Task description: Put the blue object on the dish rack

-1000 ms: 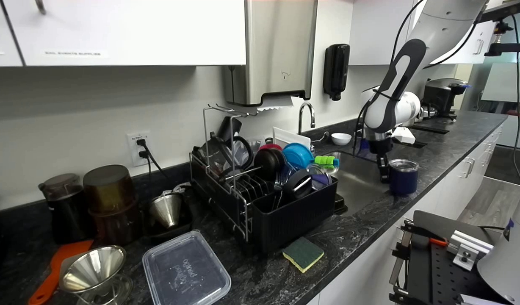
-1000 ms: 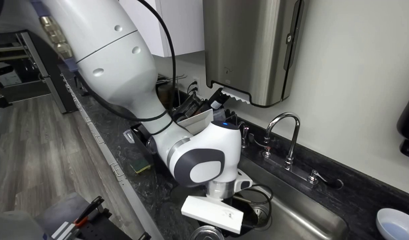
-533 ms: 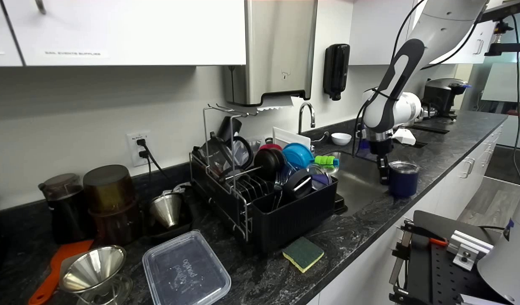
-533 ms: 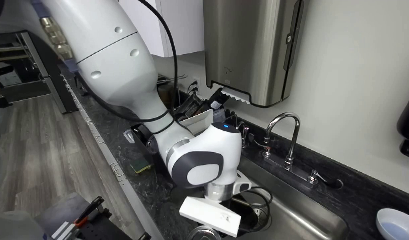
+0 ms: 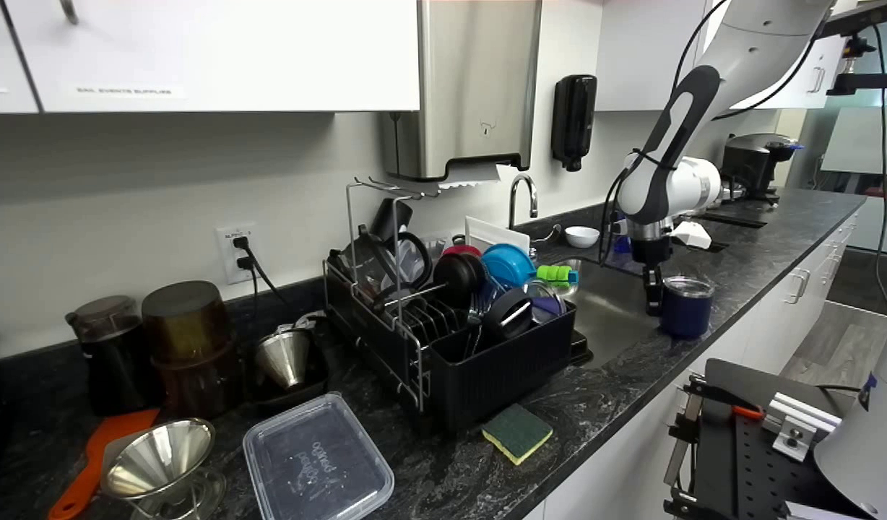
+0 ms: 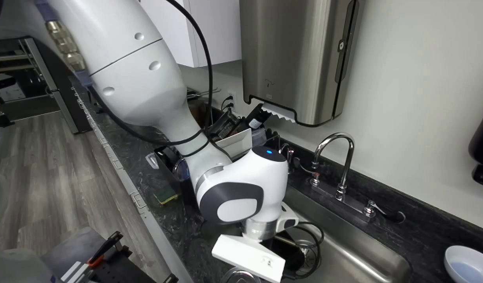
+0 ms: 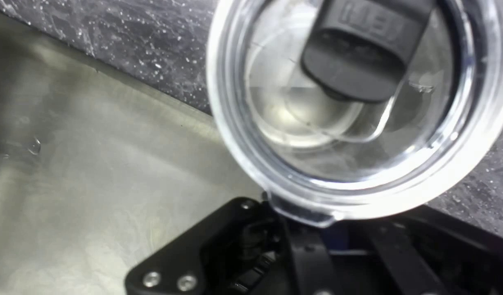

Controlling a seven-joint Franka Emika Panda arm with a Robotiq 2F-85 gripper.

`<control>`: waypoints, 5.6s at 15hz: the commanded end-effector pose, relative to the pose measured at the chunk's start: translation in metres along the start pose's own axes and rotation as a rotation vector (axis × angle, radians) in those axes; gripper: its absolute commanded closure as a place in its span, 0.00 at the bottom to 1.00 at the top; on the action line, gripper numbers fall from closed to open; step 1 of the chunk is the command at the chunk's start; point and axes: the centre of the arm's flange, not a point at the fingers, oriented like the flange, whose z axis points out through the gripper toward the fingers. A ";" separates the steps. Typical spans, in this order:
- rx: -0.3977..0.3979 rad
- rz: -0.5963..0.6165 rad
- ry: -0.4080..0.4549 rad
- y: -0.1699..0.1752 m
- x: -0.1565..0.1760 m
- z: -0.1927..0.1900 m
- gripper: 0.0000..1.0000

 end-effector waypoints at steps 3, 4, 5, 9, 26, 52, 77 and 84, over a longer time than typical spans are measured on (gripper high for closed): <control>-0.010 -0.026 0.035 -0.003 -0.008 0.003 0.96; -0.014 -0.028 0.035 -0.005 -0.008 0.003 0.96; -0.018 -0.031 0.035 -0.004 -0.009 0.003 0.96; -0.033 -0.036 0.044 -0.007 -0.010 0.004 0.58; -0.076 -0.065 0.067 -0.012 -0.017 -0.002 0.00; -0.075 -0.037 0.077 -0.001 -0.012 -0.016 0.00; -0.035 -0.054 0.061 -0.007 -0.014 -0.039 0.26; -0.028 -0.060 0.056 -0.010 -0.014 -0.037 0.77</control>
